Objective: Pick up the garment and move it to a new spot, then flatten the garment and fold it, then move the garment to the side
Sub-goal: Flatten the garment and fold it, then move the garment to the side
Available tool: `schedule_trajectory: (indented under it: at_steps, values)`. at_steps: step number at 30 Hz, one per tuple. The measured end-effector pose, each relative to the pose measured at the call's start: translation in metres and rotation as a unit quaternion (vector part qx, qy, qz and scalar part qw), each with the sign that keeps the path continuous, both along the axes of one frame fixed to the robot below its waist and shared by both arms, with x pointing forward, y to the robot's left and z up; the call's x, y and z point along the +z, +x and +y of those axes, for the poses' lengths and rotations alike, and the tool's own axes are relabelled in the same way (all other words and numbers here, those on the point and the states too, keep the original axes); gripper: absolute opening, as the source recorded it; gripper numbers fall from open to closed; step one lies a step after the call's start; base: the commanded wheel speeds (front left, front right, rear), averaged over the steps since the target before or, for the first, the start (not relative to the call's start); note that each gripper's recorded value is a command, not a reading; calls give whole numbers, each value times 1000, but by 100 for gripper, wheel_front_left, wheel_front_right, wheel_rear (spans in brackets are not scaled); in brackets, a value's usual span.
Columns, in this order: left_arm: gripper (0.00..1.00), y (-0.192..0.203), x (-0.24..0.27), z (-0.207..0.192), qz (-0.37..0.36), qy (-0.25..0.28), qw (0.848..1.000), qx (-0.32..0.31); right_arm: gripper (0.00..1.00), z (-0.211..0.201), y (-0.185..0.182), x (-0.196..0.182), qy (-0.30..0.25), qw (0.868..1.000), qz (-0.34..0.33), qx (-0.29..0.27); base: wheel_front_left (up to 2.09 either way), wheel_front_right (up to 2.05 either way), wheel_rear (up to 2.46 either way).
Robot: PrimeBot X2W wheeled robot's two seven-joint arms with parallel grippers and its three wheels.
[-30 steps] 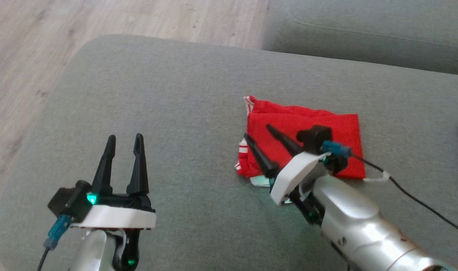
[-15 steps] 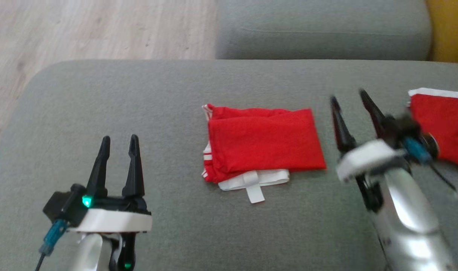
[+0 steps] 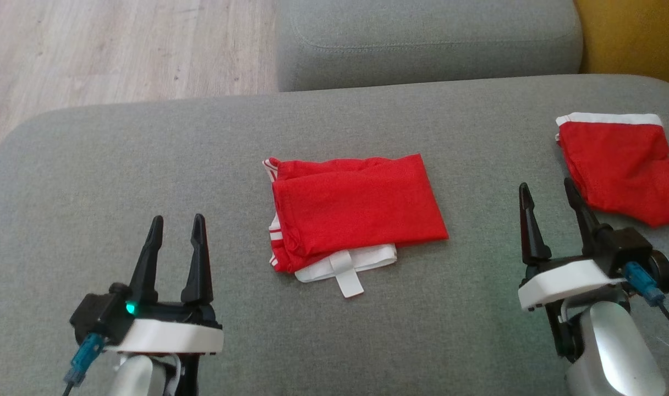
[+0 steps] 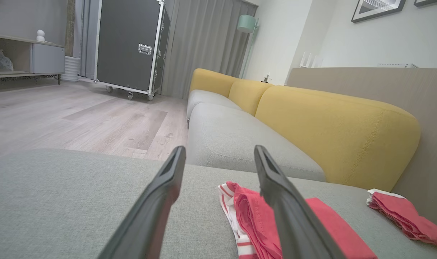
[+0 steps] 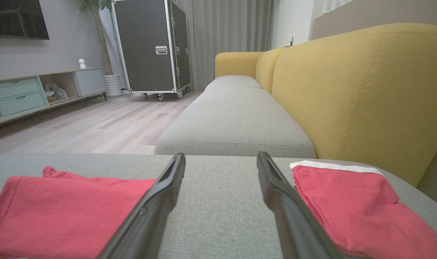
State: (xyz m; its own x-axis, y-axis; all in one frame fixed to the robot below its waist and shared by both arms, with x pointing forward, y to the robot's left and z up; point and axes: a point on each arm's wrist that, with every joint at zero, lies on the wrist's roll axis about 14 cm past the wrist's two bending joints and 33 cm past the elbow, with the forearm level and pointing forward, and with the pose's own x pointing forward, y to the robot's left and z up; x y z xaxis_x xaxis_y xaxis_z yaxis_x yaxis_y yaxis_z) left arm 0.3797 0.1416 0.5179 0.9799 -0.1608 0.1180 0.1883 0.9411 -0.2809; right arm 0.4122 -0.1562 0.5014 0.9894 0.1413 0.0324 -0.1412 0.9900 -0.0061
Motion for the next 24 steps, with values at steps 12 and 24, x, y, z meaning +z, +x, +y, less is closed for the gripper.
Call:
schedule_trajectory:
  at_steps: [12, 24]
  values:
    - [100, 3, -12, -1, 18, -1, 1000, 0, 100, 13, 6, -24, 0, 999, 33, 17, 0, 0, 0]
    - [100, 16, -17, 8, 26, 2, 1000, 11, 100, 76, 43, -93, -7, 979, 180, 99, 0, 0, 0]
